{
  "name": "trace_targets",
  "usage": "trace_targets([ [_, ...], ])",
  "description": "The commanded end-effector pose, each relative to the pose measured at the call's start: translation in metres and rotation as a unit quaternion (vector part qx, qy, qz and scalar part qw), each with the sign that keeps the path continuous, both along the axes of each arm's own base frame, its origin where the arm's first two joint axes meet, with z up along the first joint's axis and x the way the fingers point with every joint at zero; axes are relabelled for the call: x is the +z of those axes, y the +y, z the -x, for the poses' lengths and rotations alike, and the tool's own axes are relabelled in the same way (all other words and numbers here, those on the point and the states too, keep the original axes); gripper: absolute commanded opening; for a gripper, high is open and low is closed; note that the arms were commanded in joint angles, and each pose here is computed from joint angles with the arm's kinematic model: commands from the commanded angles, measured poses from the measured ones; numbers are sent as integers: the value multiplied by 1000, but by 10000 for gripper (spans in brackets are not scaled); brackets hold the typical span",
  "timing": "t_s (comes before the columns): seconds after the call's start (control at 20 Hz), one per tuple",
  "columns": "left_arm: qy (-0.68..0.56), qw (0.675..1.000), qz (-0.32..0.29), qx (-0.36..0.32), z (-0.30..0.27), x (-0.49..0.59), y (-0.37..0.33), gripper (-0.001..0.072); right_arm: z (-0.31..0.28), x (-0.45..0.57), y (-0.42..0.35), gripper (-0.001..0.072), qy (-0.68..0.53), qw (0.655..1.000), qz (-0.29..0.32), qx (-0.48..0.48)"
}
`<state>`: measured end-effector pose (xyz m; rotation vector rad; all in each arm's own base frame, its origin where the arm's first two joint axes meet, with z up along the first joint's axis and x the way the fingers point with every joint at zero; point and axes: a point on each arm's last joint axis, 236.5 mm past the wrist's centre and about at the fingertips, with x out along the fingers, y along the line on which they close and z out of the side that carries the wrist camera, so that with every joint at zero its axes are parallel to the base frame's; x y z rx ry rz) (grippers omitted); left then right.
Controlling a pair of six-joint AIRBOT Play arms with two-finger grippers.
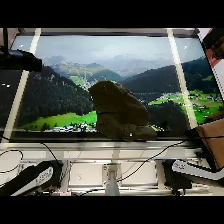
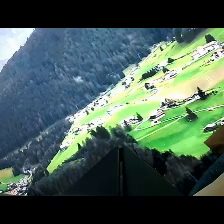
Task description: Fold the clothes and pants, and hang the long-sleeved shirts on hangers.
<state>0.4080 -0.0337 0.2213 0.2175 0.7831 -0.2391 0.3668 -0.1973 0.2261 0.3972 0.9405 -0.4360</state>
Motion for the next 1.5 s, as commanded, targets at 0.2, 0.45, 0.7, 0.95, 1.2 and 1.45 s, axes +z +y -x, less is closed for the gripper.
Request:
trace_targets([
  [0.2,0,1000,0,0,0,0,0,40,0,0,0,34,0,1000,0,0],
  [0.45,0,1000,0,0,0,0,0,40,0,0,0,34,-1,1000,0,0],
  [0.7,22,1000,-3,-2,8,-7,1,40,0,0,0,34,-1,1000,0,0],
  [0.95,16,1000,5,-5,6,-5,-4,40,0,0,0,34,-1,1000,0,0],
  [1.2,13,999,41,-19,-4,-8,-21,40,-4,2,3,34,-10,1000,-7,3],
  [1.45,201,970,130,-45,17,-106,-62,41,-29,25,-9,34,-79,997,24,-1],
])
